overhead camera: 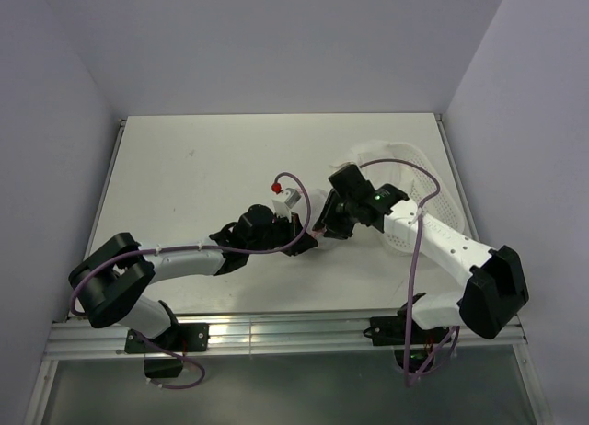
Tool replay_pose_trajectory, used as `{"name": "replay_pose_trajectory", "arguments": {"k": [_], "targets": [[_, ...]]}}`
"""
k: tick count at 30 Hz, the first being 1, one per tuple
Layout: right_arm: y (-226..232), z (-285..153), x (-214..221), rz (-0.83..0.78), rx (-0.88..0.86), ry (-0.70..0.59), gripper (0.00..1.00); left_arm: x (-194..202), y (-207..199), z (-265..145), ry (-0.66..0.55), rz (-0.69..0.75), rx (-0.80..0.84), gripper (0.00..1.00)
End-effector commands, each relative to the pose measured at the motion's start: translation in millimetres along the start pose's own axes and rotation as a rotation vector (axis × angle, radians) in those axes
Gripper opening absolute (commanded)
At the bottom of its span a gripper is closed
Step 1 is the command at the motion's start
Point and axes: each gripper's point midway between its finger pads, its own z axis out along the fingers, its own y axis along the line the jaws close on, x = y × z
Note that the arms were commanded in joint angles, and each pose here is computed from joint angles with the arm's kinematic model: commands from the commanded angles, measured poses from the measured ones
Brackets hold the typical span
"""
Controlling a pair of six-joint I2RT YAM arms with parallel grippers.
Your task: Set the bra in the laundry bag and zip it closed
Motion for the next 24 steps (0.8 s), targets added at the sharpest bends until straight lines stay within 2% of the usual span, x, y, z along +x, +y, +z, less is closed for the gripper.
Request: {"name": "replay_pose_trajectory", "arguments": {"k": [1, 17, 20, 21, 24], "targets": [[5.0, -15.2, -7.5, 0.009, -0.030, -0.061, 0.46, -17.5, -19.9, 1.1, -0.053, 0.012, 0.066, 0.00], [14.1, -0.2, -9.0, 0.052, -0.040, -0.057, 0.46, -16.8, -23.4, 1.7, -0.048, 0.012, 0.083, 0.00], [17.2, 1.7, -12.1, 0.045, -0.037, -0.063, 0.36, -15.0, -22.7, 0.7, -0.045, 0.010, 0.083, 0.00], [17.3, 2.3, -13.4, 0.043, -0.032, -0.065, 0.18, -14.6, -22.4, -0.3, -0.046, 0.010, 0.082, 0.00], [21.0, 0.7, -20.3, 0.026, -0.020, -0.077, 0.00, -8.8, -17.8, -5.7, -0.036, 0.004, 0.065, 0.00]]}}
